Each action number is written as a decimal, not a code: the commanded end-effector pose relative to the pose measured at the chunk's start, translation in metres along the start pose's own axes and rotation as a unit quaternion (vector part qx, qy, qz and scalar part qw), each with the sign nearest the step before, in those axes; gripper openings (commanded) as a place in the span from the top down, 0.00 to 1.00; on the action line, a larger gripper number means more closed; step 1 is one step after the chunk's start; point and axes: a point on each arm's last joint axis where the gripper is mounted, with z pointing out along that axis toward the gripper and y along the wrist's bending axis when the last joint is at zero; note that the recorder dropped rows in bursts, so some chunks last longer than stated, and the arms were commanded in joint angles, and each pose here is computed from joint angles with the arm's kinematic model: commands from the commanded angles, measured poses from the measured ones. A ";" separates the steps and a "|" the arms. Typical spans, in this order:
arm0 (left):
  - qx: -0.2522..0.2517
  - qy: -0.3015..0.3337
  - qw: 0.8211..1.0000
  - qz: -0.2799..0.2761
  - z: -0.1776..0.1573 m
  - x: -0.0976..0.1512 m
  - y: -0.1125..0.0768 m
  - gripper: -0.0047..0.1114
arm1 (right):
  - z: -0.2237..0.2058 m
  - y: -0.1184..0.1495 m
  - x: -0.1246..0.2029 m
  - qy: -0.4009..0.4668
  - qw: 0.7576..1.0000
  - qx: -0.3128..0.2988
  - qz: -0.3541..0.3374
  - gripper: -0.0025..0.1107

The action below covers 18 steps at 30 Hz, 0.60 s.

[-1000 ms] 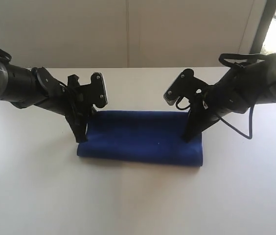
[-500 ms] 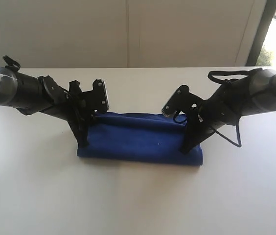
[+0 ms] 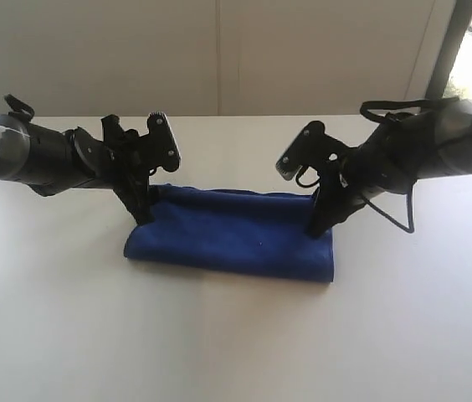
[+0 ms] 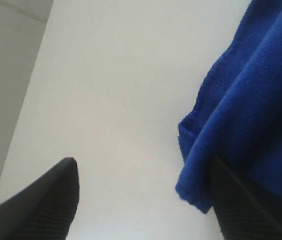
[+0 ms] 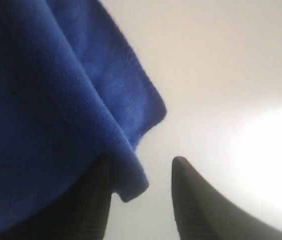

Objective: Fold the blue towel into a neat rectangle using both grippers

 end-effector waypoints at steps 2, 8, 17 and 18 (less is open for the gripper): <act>-0.013 -0.006 1.000 -0.016 -0.008 -0.003 0.008 0.31 | -0.007 -0.015 -0.006 0.001 0.999 0.028 -0.015 0.64; -0.070 -0.008 0.997 -0.016 -0.011 -0.005 0.020 0.31 | -0.008 -0.029 -0.002 0.015 0.998 0.055 0.025 0.64; -0.079 -0.020 0.987 -0.140 -0.023 -0.015 0.026 0.36 | -0.036 -0.041 -0.004 0.028 0.991 0.081 0.101 0.64; -0.075 -0.025 0.986 -0.148 -0.027 -0.018 0.027 0.40 | -0.044 -0.043 -0.006 0.019 0.990 0.083 0.113 0.64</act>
